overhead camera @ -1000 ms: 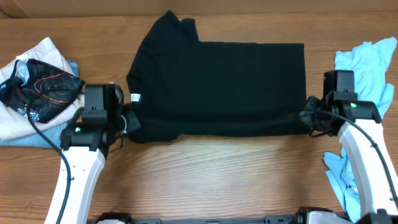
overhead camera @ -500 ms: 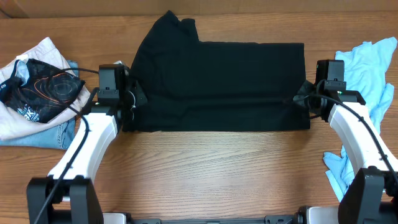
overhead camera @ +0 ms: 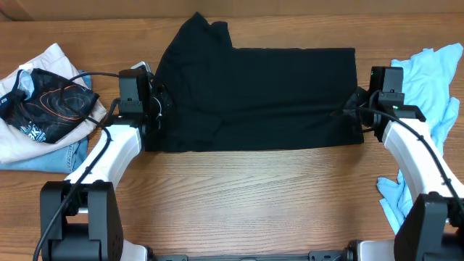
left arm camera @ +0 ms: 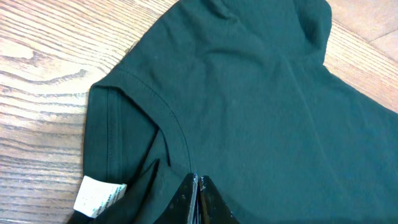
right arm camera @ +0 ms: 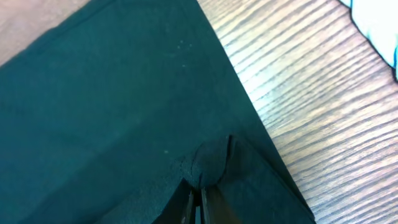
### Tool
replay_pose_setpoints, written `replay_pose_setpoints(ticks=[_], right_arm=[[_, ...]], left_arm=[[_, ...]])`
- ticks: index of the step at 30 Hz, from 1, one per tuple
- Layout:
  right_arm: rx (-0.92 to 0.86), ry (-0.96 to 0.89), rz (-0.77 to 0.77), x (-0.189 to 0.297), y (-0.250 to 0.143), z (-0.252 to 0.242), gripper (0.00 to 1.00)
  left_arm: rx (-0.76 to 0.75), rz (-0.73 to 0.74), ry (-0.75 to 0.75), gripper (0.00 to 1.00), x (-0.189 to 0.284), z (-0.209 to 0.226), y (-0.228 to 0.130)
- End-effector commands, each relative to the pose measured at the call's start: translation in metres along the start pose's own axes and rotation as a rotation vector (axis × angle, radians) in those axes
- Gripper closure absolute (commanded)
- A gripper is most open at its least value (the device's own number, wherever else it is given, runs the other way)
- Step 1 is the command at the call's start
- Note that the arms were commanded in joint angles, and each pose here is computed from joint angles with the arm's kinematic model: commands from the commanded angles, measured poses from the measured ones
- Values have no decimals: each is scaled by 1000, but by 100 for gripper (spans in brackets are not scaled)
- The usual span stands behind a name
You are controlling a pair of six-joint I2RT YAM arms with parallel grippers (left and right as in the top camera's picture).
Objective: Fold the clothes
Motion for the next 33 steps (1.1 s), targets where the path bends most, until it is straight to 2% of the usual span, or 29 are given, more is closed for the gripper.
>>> replay_pose_setpoints(ticks=[1,7,10,26,27,30,31,33], right_arm=[[3,-41,0,-12,0,-7,95],[6,-76,25,-30,-6,-14,95],[7,-90,30,-36,-8,-16,93],[8,-104,18,-41,-6,-18,92],[8,-105,19,-41,-7,-18,92],[8,-106,20,-41,-7,-18,92],[8,-106,20,-41,-7,-18,92],[7,-105,20,-41,-7,-18,92]], left_arm=[[4,46,-5,89,-3,1,-11],[-36,99,-25,62,-3,0,-22],[-59,113,-32,56,-3,-1,-26],[-61,207,-2,56,-40,16,-58],[-61,206,-2,58,-40,16,-58],[-63,188,-32,84,-41,11,-54],[-63,181,-46,95,-41,9,-52],[-67,161,-72,96,-41,4,-46]])
Point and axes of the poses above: each gripper's point midway between its finger pads, its own x axis back along the fingers, its own z axis along the line the jaws close on, y = z × x, the point moved 2 cm from there along x, back along the fingers, and after that the axes turned 8 degrees about -x, right-handed, at the moved point
